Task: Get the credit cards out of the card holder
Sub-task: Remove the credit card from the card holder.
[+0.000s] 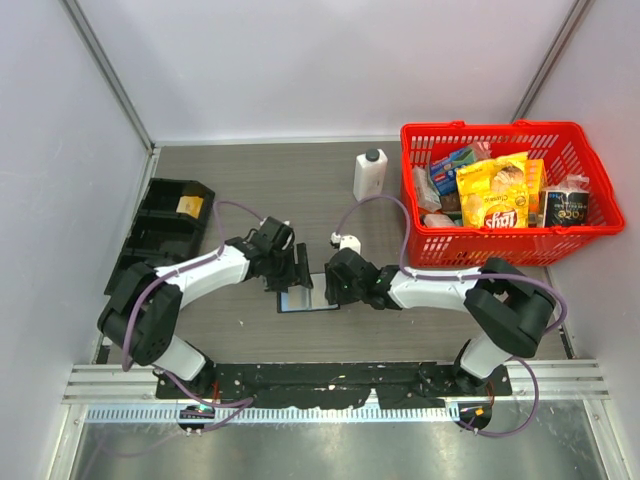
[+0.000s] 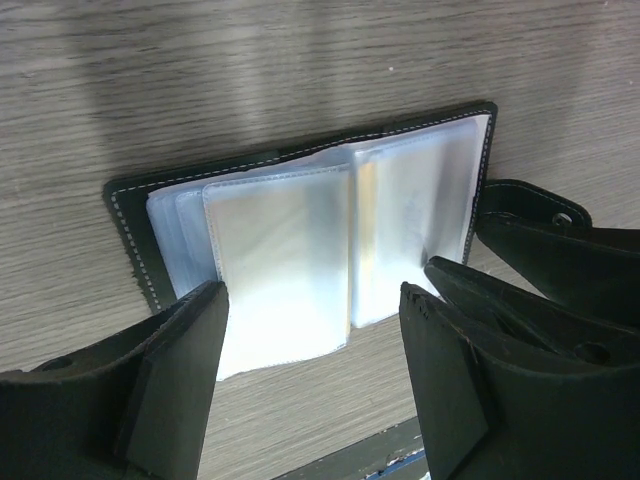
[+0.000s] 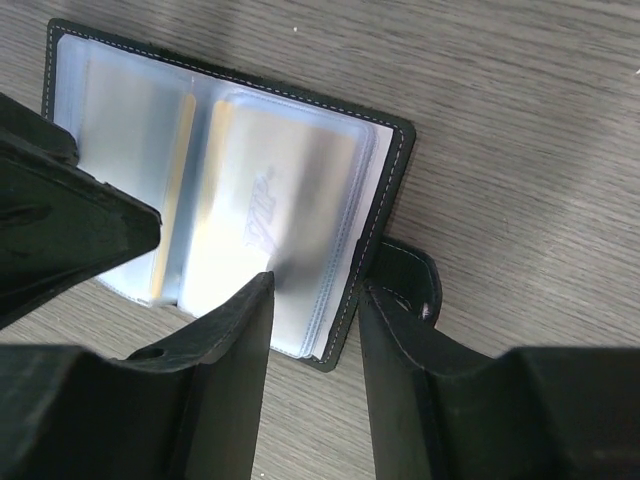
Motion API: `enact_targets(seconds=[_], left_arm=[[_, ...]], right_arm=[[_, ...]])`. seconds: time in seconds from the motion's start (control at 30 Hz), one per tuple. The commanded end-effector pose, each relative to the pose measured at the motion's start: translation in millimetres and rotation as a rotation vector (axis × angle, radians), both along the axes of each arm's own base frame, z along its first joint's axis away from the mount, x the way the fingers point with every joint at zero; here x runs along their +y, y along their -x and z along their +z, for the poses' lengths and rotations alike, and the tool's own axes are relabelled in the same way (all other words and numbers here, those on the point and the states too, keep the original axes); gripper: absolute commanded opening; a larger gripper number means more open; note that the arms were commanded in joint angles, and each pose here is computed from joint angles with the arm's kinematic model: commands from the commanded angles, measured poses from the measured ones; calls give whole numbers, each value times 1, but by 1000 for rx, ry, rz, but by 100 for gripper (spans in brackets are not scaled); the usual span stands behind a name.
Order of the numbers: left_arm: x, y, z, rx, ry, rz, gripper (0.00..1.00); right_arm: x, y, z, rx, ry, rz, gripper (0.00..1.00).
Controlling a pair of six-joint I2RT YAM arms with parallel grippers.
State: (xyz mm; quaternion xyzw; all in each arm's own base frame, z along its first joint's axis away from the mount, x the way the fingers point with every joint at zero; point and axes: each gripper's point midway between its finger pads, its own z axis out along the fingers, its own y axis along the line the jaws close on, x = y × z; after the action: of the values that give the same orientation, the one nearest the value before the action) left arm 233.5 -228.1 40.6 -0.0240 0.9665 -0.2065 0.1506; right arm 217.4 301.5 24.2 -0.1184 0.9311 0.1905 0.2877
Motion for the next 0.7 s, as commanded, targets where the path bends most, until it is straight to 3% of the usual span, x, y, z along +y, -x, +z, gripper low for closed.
enact_targets(seconds=[0.0, 0.4, 0.67], left_arm=[[-23, -6, 9, -26, 56, -18, 73], [-70, -7, 34, -33, 195, -63, 73], [-76, -11, 46, -60, 205, -65, 72]], right_arm=[[1, 3, 1, 4, -43, -17, 44], [0, -1, 17, -64, -127, -42, 43], [-32, -17, 52, -208, -129, -180, 44]])
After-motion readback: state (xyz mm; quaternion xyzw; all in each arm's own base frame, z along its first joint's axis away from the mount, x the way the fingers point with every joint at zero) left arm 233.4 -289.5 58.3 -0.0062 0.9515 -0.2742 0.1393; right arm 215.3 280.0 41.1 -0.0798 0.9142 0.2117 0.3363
